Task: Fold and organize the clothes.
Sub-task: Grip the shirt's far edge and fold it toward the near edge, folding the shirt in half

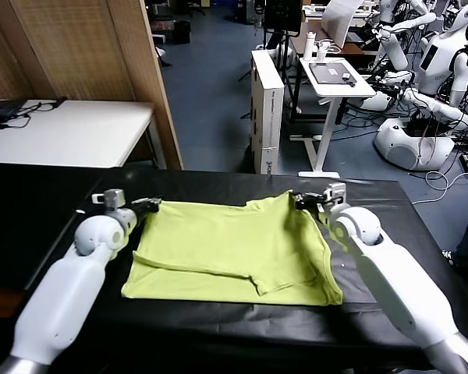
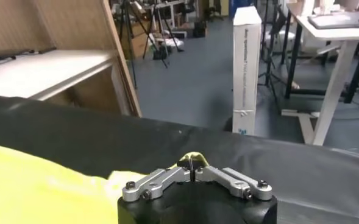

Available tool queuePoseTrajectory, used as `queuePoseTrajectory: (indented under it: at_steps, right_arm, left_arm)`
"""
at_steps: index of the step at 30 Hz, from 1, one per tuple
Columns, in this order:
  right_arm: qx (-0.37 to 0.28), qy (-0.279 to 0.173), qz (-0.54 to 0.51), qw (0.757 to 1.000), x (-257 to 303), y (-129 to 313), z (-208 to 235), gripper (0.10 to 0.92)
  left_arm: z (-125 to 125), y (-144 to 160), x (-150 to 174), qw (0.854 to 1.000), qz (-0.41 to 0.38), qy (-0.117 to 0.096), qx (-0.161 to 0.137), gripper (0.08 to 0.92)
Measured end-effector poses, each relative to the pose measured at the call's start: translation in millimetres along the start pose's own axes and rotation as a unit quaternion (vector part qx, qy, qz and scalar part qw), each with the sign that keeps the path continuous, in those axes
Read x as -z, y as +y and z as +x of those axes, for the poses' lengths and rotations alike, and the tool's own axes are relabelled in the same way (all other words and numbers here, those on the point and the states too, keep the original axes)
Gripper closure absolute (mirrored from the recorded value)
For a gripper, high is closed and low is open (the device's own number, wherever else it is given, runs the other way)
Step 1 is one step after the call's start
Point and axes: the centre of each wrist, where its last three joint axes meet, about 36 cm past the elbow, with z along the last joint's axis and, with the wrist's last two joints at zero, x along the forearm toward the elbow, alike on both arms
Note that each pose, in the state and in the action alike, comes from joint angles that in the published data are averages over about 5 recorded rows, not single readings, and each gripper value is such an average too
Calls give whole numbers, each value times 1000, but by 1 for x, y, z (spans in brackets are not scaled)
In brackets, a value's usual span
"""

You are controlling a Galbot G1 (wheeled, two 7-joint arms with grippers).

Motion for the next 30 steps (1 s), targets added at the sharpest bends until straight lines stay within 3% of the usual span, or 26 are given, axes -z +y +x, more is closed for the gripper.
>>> queuePoseTrajectory:
  at_steps: [17,30]
  right_arm:
    - [-14,78,54,995,-9,9,85,882]
    - [12,145,85,986,-49,37,131,882]
  left_arm:
    - [92,-12,-42,1000,-26,-7,2,852]
    - [140,-28,-77,1000,-22,18,9,852]
